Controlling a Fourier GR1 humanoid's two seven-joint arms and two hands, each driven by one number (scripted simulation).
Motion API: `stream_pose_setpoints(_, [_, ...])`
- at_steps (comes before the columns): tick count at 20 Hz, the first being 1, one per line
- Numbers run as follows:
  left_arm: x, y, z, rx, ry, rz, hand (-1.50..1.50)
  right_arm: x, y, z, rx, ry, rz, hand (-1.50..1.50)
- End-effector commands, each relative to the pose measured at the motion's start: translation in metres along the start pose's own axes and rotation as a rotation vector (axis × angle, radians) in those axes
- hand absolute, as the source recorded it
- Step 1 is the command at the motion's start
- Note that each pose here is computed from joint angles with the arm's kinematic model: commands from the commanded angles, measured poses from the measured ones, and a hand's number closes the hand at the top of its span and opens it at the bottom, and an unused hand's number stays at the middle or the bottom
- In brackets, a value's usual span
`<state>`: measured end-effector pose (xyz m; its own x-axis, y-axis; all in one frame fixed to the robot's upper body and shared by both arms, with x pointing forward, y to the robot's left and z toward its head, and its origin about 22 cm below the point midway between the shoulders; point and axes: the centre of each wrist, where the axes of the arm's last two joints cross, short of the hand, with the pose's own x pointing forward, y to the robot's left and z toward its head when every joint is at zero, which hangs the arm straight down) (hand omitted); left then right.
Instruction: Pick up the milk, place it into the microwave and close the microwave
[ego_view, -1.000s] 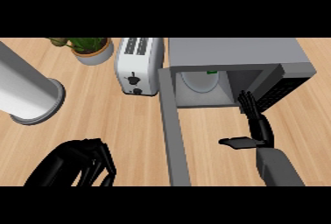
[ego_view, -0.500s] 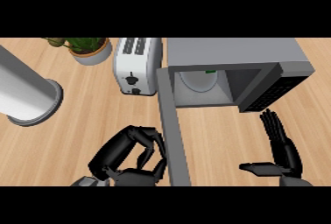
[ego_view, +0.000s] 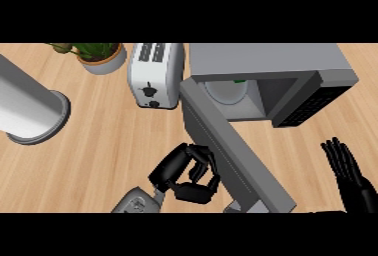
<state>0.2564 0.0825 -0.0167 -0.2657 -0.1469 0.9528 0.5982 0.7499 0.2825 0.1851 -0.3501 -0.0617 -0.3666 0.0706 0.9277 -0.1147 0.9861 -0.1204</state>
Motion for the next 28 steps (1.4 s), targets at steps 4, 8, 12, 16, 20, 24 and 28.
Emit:
stream_pose_setpoints(4, [-0.036, -0.031, -0.013, 0.072, -0.037, -0.035, 1.50, 0.033, -0.001, -0.009, 0.043, -0.095, -0.102, -1.50])
stream_pose_setpoints(8, [-0.034, -0.047, -0.017, 0.087, -0.010, -0.025, 1.50, 0.066, -0.006, -0.013, 0.109, -0.118, -0.102, -1.50])
stream_pose_setpoints(12, [-0.036, -0.040, -0.031, 0.056, 0.031, 0.004, 1.50, 0.083, -0.005, -0.022, 0.130, -0.152, -0.110, -1.50])
stream_pose_setpoints(16, [-0.004, -0.040, -0.054, 0.106, -0.049, 0.053, 1.50, 0.095, 0.007, -0.032, 0.212, -0.155, -0.149, -1.50])
stream_pose_setpoints(20, [0.000, -0.042, -0.056, 0.169, -0.070, 0.104, 1.50, 0.104, 0.000, -0.038, 0.229, -0.148, -0.135, -1.50])
stream_pose_setpoints(24, [0.005, -0.036, -0.065, 0.285, -0.086, 0.089, 1.50, 0.119, -0.002, -0.053, 0.283, -0.193, -0.117, -1.50])
stream_pose_setpoints(28, [0.017, -0.024, -0.079, 0.420, -0.087, 0.110, 1.50, 0.129, -0.006, -0.060, 0.309, -0.194, -0.090, -1.50])
